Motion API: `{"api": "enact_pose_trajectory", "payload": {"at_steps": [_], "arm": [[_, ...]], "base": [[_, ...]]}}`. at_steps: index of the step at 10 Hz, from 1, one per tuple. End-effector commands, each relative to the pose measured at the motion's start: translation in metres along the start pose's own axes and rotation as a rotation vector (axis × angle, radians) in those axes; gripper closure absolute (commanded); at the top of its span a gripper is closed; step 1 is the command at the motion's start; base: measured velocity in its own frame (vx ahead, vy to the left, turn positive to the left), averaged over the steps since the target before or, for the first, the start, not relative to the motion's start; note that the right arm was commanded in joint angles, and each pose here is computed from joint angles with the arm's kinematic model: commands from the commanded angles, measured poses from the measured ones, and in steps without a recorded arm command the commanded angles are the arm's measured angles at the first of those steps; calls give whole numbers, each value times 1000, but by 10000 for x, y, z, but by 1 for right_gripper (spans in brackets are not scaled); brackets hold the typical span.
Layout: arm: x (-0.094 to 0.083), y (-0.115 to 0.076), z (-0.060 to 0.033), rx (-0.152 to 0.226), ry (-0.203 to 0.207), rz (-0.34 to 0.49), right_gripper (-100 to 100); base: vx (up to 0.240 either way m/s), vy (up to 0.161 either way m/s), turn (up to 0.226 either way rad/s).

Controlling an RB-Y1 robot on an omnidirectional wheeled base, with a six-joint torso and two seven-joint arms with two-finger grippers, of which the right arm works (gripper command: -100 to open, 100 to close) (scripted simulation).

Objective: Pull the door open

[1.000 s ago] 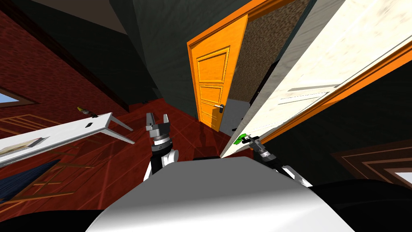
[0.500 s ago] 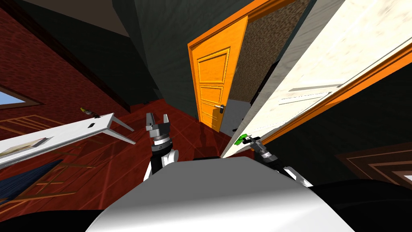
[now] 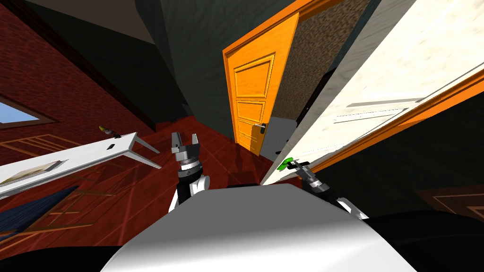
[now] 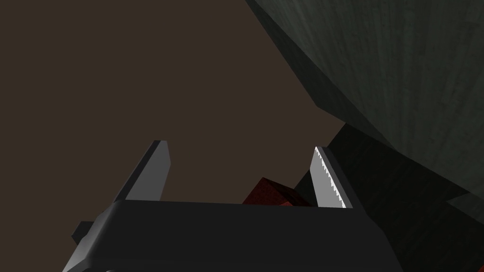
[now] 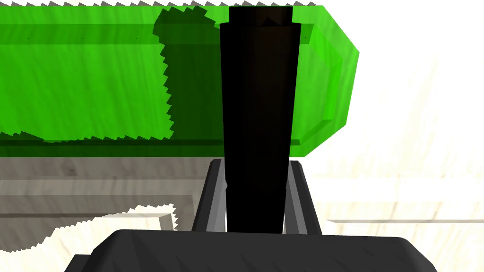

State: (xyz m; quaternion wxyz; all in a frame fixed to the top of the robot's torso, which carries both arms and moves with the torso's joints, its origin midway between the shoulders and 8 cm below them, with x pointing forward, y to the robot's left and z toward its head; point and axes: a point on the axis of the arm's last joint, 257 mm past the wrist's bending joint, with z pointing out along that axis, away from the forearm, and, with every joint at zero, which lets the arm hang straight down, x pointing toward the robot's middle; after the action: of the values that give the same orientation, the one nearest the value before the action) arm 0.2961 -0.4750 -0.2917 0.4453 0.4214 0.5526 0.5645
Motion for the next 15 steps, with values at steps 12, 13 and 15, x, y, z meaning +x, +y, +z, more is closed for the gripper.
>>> {"api": "enact_pose_trajectory", "payload": {"at_steps": [12,13,15], "arm": [[180,-42,-335,-11,71,6,100],[194,-42,-388,-12,79,6,100],[208,-41,-443,-13,86,7,100]], "base": [[27,30,26],[21,20,25],[26,21,20]]}}
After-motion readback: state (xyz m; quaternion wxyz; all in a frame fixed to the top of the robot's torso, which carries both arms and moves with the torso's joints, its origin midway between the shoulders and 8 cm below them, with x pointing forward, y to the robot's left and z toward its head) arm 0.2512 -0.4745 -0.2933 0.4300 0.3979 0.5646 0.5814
